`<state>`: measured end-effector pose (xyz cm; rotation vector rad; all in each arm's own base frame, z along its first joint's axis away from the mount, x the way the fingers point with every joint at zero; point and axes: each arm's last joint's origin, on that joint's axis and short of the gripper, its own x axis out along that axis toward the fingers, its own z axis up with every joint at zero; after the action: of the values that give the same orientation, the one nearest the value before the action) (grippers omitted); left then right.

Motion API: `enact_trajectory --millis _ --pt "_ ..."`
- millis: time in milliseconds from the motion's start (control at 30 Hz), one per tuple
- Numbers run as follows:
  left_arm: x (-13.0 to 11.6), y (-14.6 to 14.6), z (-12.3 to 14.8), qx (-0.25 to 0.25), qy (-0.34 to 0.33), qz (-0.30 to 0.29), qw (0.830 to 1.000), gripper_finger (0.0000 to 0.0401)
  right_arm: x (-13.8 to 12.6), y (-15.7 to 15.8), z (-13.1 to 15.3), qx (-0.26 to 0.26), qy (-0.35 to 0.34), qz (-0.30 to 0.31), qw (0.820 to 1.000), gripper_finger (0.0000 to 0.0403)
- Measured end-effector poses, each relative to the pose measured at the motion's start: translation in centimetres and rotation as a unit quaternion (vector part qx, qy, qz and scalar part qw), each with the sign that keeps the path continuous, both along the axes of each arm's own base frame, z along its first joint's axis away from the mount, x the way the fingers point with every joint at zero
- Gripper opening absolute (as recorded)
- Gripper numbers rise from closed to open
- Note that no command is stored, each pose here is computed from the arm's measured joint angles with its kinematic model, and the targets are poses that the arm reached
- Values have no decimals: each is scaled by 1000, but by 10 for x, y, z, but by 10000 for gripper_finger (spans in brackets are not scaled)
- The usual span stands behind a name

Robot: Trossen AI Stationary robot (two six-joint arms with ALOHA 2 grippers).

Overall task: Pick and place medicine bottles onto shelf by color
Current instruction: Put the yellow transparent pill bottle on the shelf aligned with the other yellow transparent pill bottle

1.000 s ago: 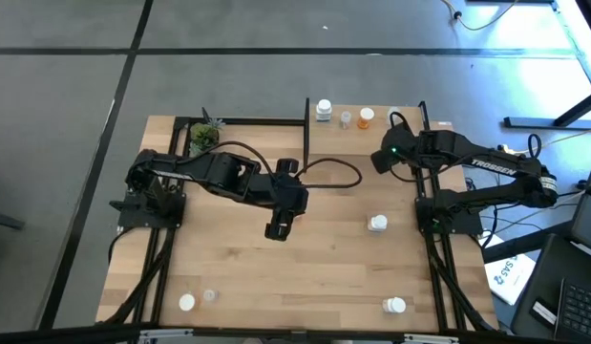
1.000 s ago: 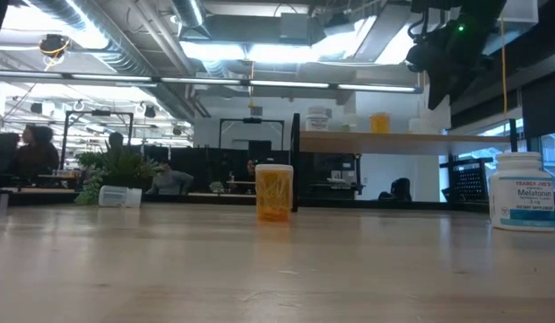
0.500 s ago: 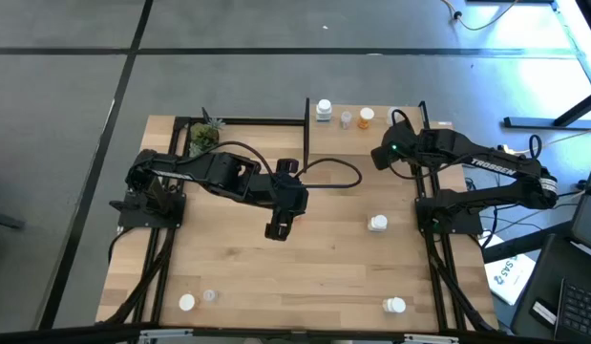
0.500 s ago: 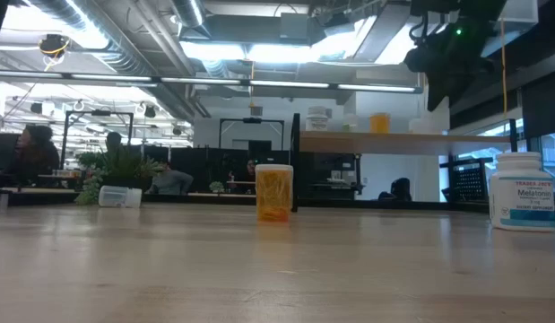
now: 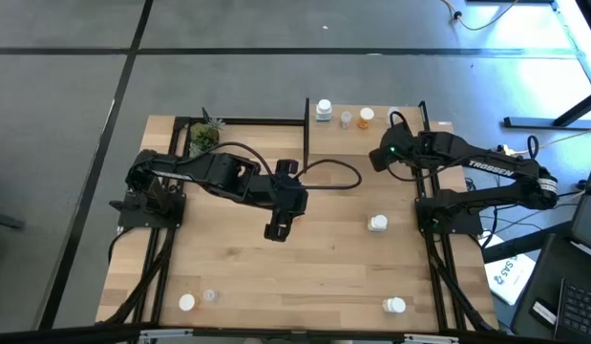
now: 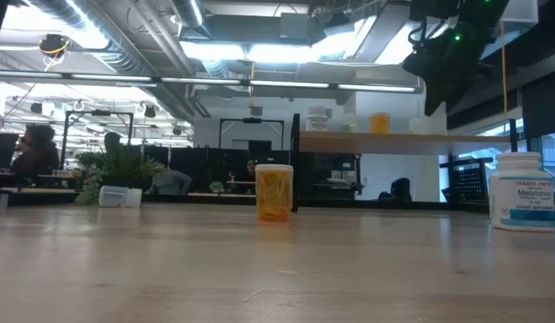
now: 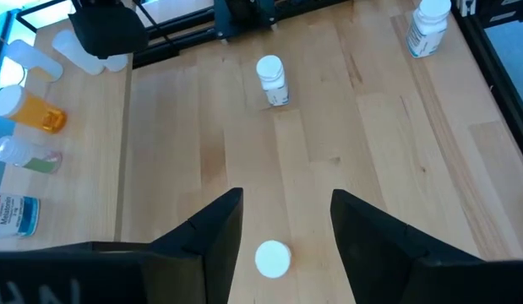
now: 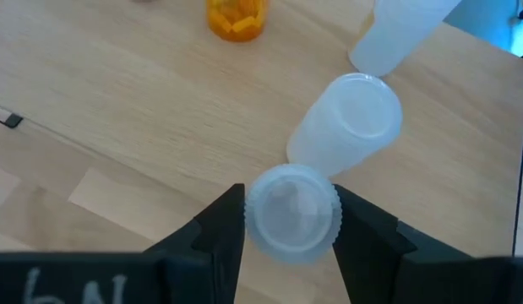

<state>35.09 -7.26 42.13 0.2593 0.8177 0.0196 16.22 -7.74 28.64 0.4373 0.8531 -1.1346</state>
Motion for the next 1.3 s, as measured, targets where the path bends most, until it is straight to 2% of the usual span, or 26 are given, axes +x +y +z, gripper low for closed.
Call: enact_trajectory --millis 300,467,667,1300 --pt "0 0 0 0 0 0 1000 174 0 0 0 -1 4 5 1000 161" --pt "0 0 0 0 0 0 1000 174 0 0 -3 9 12 9 1000 194" --pt "0 0 0 0 0 0 1000 174 0 0 -2 -6 17 6 1000 223" --pt "0 0 0 -2 1 -1 1000 174 0 -1 37 -33 -9 26 999 226"
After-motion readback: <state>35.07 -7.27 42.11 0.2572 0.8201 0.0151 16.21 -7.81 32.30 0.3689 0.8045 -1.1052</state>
